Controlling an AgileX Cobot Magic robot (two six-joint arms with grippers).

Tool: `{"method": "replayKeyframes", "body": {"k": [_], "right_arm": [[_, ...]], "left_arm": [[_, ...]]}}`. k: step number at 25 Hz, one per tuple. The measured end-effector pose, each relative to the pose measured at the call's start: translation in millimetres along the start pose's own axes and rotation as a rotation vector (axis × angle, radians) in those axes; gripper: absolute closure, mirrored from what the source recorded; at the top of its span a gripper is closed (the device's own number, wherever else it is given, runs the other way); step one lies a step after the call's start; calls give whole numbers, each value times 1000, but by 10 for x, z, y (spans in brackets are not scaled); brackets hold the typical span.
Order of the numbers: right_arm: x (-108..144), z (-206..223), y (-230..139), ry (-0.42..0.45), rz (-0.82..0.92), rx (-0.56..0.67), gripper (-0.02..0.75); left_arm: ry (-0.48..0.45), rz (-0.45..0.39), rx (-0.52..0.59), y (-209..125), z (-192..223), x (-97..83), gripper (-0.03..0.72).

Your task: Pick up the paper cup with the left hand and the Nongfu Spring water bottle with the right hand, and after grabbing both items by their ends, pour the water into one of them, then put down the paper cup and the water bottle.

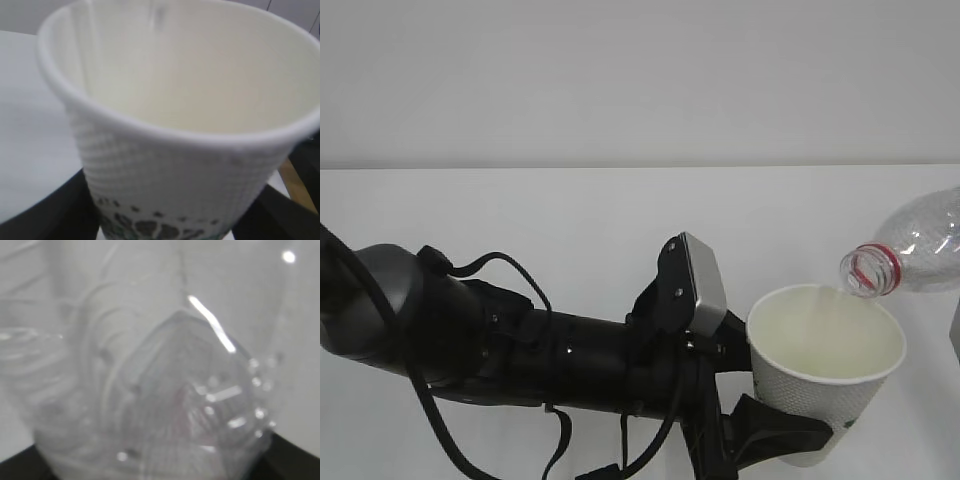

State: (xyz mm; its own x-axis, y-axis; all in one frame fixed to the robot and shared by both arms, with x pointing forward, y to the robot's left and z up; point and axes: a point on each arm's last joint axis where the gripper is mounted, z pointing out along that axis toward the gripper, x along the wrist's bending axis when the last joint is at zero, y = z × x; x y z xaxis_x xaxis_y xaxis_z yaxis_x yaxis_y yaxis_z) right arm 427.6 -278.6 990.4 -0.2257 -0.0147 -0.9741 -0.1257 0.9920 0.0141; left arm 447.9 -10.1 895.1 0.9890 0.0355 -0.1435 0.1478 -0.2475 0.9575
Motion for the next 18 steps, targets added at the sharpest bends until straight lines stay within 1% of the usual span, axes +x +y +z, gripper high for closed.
{"method": "replayKeyframes", "body": {"k": [18], "right_arm": [[0, 0, -1, 0, -5, 1, 253]], "left_arm": [[-7, 0, -11, 10, 0, -6, 175]]}}
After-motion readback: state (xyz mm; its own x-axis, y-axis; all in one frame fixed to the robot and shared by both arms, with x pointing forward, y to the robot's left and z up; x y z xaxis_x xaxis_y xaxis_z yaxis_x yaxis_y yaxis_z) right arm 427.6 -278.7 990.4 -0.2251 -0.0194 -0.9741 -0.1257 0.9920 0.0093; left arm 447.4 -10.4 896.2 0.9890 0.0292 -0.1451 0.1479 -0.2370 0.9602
